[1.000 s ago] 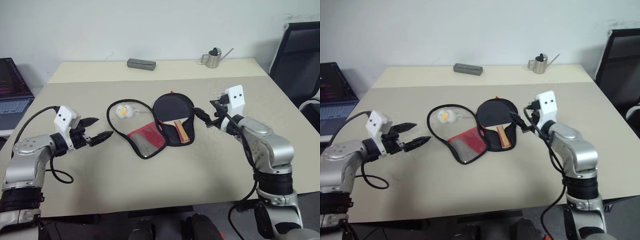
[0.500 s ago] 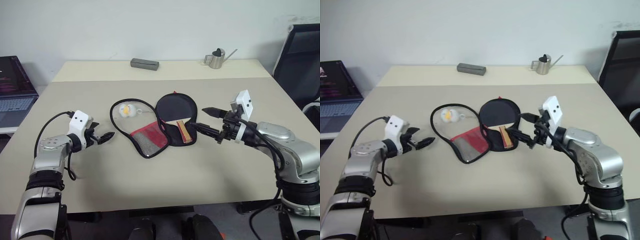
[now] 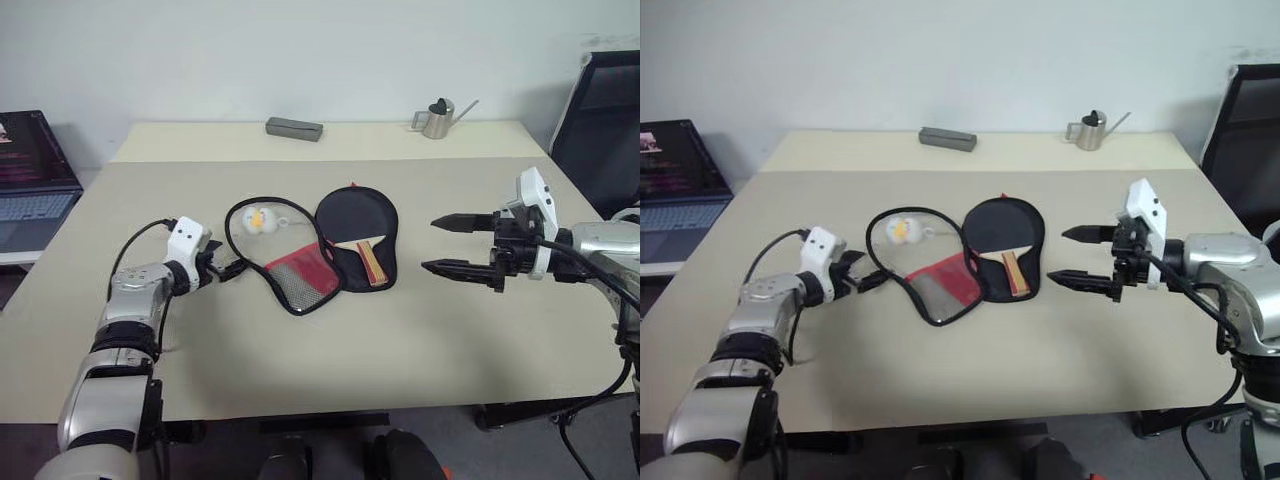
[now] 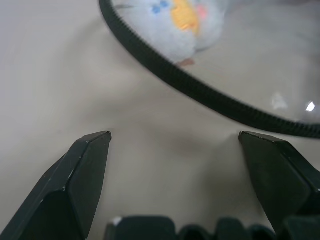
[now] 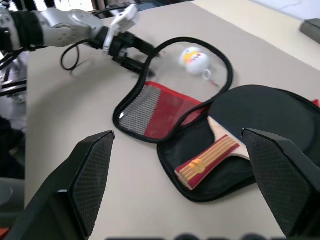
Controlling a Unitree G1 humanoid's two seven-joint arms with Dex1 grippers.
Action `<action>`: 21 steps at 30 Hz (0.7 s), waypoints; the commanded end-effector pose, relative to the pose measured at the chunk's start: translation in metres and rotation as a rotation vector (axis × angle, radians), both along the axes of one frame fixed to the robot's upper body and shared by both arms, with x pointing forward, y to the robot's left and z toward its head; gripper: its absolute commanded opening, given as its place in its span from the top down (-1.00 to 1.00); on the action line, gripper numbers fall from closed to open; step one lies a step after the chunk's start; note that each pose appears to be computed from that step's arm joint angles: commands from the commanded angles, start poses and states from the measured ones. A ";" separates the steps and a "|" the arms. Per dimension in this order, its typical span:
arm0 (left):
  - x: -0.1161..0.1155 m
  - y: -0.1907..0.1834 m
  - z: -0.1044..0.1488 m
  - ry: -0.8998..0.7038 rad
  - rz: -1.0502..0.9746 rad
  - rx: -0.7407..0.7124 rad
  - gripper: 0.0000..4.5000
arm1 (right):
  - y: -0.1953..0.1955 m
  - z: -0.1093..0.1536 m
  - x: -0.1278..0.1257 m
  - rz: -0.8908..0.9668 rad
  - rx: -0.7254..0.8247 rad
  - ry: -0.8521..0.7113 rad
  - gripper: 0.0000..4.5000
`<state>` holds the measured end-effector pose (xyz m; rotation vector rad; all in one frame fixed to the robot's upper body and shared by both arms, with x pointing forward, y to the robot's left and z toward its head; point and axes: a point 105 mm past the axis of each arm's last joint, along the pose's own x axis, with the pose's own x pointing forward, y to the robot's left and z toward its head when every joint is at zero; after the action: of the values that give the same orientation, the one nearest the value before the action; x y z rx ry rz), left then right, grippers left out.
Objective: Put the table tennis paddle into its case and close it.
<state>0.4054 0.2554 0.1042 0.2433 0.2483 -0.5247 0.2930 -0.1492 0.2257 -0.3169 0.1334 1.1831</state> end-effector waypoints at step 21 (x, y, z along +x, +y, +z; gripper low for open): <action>0.034 -0.101 0.063 -0.170 -0.302 0.007 -1.00 | -0.035 0.023 0.009 -0.119 -0.065 -0.098 -0.98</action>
<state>0.4360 0.1648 0.1501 0.2954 0.0976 -0.7685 0.3068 -0.1834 0.2332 -0.3819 0.1594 1.0543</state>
